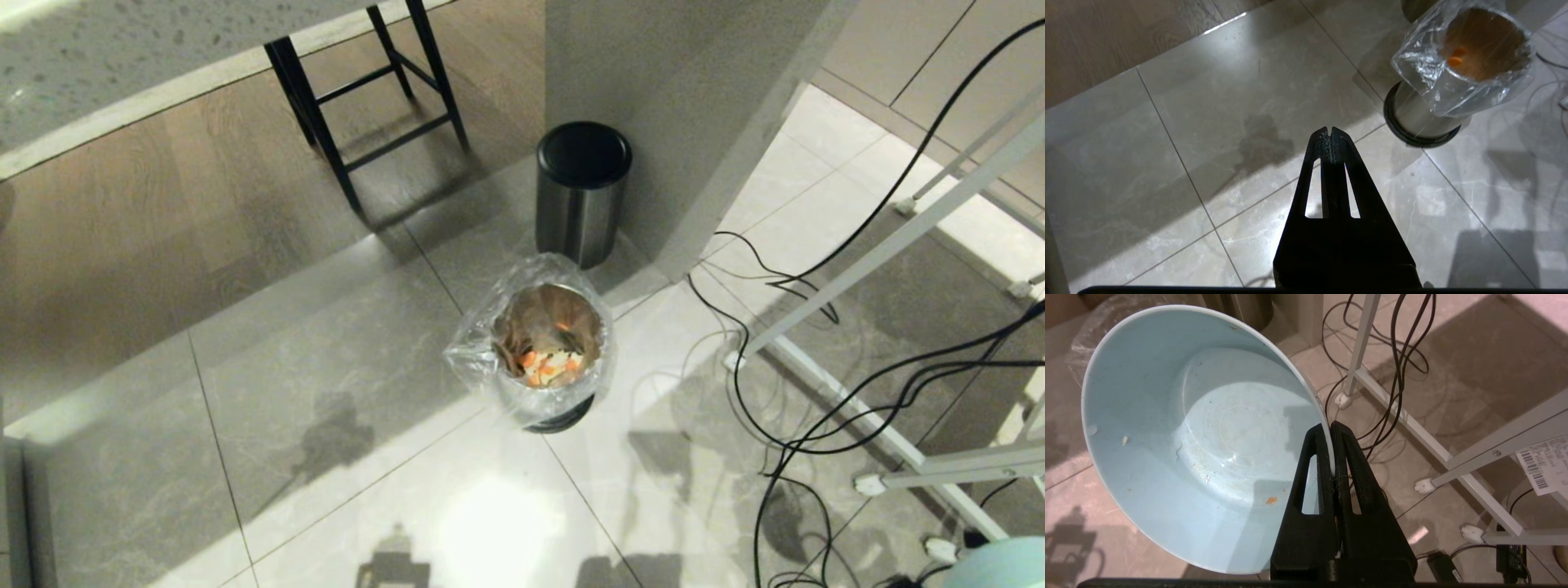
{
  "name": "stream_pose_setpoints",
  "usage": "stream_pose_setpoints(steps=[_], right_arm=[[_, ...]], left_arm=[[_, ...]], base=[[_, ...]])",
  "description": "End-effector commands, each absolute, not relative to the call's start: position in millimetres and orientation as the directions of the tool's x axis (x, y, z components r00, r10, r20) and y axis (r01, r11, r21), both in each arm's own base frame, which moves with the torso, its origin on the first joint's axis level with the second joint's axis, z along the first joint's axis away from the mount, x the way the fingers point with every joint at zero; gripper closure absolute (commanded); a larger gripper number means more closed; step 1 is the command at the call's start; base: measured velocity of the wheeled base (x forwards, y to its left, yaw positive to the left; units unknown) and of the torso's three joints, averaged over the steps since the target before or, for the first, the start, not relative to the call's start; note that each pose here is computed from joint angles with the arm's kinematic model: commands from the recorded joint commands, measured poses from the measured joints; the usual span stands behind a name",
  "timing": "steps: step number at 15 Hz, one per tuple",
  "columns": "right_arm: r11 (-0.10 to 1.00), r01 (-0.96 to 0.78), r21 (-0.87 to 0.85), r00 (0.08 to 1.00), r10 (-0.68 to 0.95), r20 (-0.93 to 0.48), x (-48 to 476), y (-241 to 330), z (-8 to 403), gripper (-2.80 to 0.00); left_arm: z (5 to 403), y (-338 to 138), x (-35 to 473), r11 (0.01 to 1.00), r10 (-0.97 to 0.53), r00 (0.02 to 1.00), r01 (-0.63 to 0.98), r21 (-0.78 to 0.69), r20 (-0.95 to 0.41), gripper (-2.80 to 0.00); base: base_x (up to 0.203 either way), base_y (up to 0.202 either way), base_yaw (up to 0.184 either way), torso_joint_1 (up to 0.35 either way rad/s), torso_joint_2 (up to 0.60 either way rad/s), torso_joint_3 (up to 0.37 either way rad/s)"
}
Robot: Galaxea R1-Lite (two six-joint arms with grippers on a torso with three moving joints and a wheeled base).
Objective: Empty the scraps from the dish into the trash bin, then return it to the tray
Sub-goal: Put the bowl back to the table
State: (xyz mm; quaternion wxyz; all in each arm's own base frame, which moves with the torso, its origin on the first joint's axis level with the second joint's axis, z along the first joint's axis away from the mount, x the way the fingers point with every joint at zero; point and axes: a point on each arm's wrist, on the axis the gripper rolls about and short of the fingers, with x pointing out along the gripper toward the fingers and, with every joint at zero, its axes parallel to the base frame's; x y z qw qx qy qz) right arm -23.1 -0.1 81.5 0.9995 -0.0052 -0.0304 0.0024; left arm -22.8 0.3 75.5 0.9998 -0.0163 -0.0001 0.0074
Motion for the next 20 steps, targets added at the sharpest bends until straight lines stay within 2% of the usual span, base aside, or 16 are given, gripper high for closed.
stream_pose_setpoints(steps=[1,20], right_arm=[[1.0,-0.004,-0.011,0.998,0.005,0.06,-23.0,-0.1,81.6,0.0],[1.0,-0.004,-0.009,0.998,0.005,0.06,-23.0,-0.1,81.6,0.0]], left_arm=[[75.7,0.3,-22.7,0.999,0.015,1.0,-0.015,-0.034,0.0,0.0],[75.7,0.4,-22.7,0.999,0.017,1.0,-0.017,-0.049,0.0,0.0]], base=[[0.0,0.0,0.0,0.008,0.0,0.207],[0.0,0.0,0.0,0.002,0.0,0.203]])
